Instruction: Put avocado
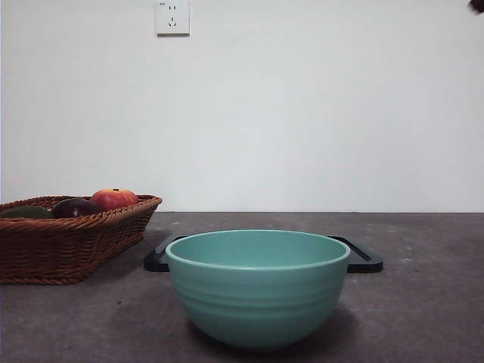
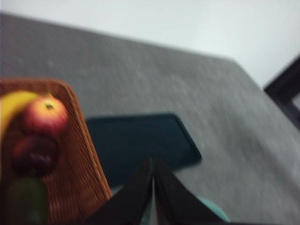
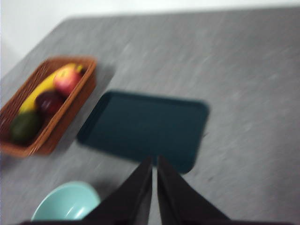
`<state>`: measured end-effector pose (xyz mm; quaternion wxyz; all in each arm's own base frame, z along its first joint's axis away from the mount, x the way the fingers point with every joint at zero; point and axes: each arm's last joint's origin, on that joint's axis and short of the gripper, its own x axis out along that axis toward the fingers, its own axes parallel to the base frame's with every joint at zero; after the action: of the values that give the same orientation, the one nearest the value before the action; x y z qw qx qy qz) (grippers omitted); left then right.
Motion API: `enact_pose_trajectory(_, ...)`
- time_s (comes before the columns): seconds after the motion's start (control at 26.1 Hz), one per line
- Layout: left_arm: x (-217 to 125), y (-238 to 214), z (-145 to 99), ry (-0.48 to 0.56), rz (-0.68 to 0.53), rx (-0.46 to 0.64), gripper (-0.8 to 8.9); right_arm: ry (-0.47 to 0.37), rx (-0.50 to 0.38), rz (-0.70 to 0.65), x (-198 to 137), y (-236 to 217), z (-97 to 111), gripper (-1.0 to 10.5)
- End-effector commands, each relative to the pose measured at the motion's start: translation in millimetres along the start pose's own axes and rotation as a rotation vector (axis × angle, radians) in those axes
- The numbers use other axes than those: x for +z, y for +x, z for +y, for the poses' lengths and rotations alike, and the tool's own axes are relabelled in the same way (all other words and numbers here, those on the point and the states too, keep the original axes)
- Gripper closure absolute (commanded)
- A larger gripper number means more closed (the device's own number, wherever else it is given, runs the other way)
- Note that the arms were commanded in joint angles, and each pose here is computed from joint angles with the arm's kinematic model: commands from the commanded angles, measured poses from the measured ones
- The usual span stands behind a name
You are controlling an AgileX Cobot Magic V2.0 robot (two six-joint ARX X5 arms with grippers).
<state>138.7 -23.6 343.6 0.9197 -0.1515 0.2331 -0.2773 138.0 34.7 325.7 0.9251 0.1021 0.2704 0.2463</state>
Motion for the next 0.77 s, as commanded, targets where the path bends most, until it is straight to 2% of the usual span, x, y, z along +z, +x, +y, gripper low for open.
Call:
enact_pose_trajectory(0.04,6,4,-4,0.083,0.079,-0.027,8.07,-0.030,0.066,0.030,4,5,6,9.3)
enact_pose_trajectory(0.19,2,16,-7,0.116,0.201,-0.067,8.07,-0.049,0.133,0.081,1,14,13,9.3)
enact_pose_trajectory(0.38,1,18,-10,0.123,0.216,-0.086,8.05,-0.058,0.153,0.076,1,12,17,9.3)
enact_pose_trajectory(0.46,1,18,-10,0.122,0.217,-0.087,7.38,-0.049,0.152,0.080,1,12,17,9.3)
enact_pose_trajectory(0.54,0,18,-10,0.117,0.226,-0.085,5.92,-0.047,0.151,0.080,1,12,17,9.0)
enact_pose_trajectory(0.65,-1,18,-9,0.111,0.234,-0.084,3.19,-0.047,0.148,0.079,1,12,17,3.8)
enact_pose_trajectory(0.69,0,18,-9,0.112,0.233,-0.084,2.78,-0.047,0.148,0.079,1,12,17,3.0)
enact_pose_trajectory(0.77,0,18,-9,0.112,0.232,-0.085,2.74,-0.047,0.152,0.079,1,12,17,2.8)
